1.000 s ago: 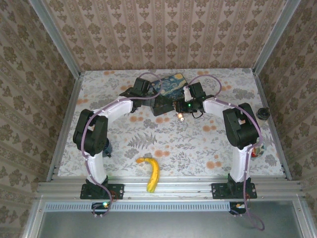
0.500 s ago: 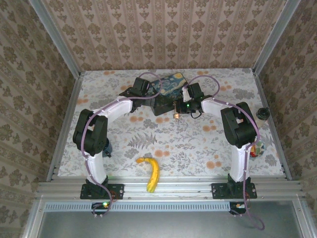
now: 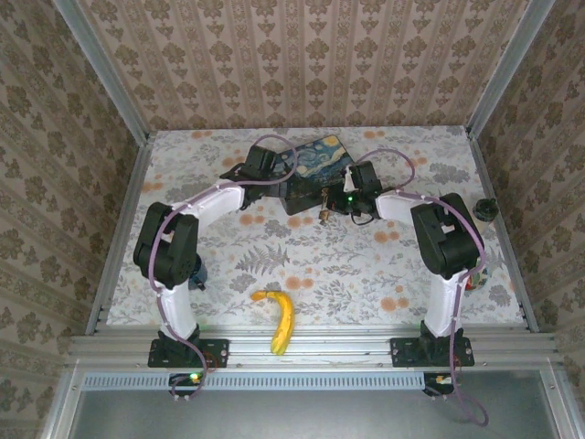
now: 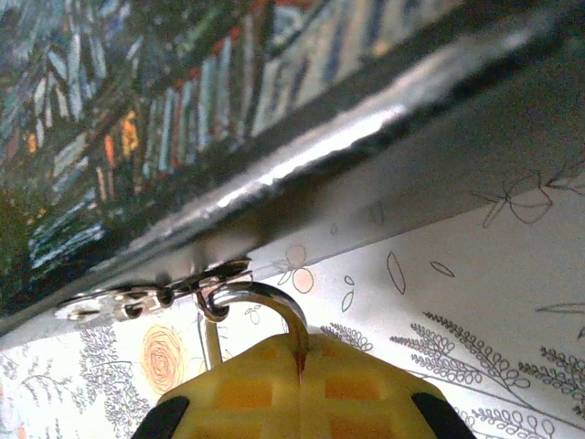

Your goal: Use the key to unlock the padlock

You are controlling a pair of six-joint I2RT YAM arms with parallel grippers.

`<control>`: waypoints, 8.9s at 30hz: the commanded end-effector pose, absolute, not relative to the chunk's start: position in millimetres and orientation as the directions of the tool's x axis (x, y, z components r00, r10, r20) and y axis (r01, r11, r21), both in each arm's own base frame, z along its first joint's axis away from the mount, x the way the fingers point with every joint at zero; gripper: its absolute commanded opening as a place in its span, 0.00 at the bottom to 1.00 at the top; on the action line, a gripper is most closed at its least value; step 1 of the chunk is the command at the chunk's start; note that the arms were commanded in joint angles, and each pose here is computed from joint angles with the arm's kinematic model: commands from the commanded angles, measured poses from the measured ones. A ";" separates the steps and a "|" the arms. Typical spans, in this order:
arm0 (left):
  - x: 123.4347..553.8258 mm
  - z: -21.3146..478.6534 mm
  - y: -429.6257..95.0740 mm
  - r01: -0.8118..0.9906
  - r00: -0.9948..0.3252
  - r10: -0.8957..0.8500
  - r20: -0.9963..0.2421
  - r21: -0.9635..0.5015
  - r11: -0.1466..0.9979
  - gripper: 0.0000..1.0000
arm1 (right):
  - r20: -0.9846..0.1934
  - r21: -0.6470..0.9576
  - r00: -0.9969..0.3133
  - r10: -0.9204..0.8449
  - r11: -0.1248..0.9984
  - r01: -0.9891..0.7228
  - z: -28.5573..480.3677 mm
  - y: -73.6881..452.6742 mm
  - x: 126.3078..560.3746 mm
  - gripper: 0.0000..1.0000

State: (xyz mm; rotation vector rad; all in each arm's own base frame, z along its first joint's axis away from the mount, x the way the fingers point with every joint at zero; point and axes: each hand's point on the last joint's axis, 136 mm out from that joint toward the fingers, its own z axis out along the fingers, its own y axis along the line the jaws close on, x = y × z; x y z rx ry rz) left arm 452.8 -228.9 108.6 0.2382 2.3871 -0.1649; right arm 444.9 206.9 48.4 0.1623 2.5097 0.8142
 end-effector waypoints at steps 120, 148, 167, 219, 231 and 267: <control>375.6 64.8 -218.5 0.146 -0.806 0.180 -0.564 0.105 0.984 1.00 | -0.191 0.874 -0.557 0.808 0.398 0.278 60.8 159.0 426.9 0.00; 384.3 67.3 -207.0 0.105 -0.810 0.107 -0.577 0.037 0.994 0.84 | -0.317 0.812 -0.549 0.773 0.521 0.264 89.0 133.9 410.1 0.00; 435.9 84.9 -204.4 0.099 -0.788 0.044 -0.614 -0.056 0.993 0.64 | -0.389 0.735 -0.700 0.598 0.660 0.156 124.6 138.0 348.7 0.00; 389.3 186.4 -161.3 0.000 -0.644 -0.211 -0.735 -0.276 0.961 1.00 | -0.081 0.573 -0.990 0.115 0.818 0.049 6.2 205.0 269.0 0.00; 394.3 170.2 -171.2 0.018 -0.682 -0.194 -0.706 -0.281 0.960 1.00 | -0.125 0.503 -0.983 0.138 0.862 0.057 17.9 184.5 270.6 0.07; 500.2 129.4 -291.9 0.235 -0.837 -0.200 -0.509 -0.665 0.709 0.91 | -0.502 0.373 -0.803 0.323 0.918 0.136 115.7 104.9 278.4 0.47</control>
